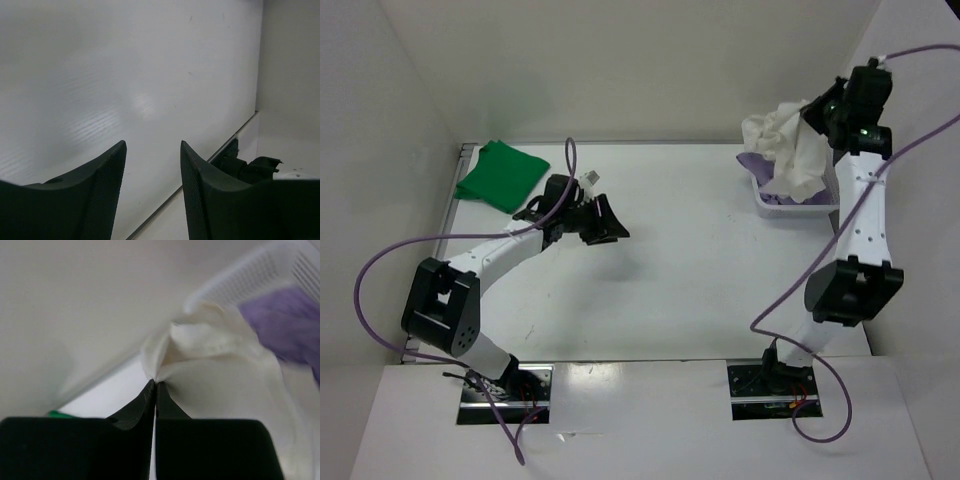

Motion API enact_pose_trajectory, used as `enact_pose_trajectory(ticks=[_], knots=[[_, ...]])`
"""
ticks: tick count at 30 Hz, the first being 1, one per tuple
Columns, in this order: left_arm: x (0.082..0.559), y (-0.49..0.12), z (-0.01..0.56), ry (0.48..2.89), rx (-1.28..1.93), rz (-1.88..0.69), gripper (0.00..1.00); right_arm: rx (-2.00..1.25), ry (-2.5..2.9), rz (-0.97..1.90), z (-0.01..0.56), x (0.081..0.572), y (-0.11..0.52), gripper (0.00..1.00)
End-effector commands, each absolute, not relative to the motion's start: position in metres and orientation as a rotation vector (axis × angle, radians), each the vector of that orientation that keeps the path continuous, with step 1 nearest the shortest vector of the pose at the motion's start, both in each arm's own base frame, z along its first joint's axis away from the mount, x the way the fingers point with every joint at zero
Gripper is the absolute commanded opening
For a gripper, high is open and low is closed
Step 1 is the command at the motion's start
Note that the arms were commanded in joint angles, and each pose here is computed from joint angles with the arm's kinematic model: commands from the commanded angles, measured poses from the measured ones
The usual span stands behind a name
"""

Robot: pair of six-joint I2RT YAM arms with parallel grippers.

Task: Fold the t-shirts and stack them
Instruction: Grab crumpled tshirt from bin with the right arm, then move the tshirt to the center of the board

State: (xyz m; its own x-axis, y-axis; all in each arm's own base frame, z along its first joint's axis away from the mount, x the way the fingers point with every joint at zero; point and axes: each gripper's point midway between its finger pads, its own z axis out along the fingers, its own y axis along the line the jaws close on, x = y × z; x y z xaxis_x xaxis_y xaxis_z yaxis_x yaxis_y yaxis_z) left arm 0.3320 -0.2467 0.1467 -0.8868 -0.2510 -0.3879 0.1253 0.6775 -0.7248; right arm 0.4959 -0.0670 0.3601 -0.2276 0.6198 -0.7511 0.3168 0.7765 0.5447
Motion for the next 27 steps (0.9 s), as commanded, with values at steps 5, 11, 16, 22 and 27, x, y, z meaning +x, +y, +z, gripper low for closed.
enact_pose_trajectory(ticks=[5, 11, 16, 22, 27], knots=[[0.373, -0.224, 0.191, 2.304, -0.217, -1.193, 0.58, 0.193, 1.415, 0.724, 0.593, 0.384, 0.062, 0.0], [0.395, -0.177, 0.202, 2.227, -0.381, -1.145, 0.6, -0.142, 1.357, 1.158, 0.625, 0.32, 0.139, 0.0], [0.404, -0.109, 0.206, 2.123, -0.575, -1.027, 0.6, -0.276, 1.554, 1.448, 0.542, 0.327, 0.225, 0.0], [0.401, -0.094, 0.217, 2.089, -0.568, -0.955, 0.6, 0.082, 2.118, 1.171, 0.312, 0.4, 0.23, 0.49], [0.385, -0.106, 0.192, 2.201, -0.482, -0.823, 0.6, 0.235, 2.223, 0.934, 0.249, 0.394, 0.187, 0.53]])
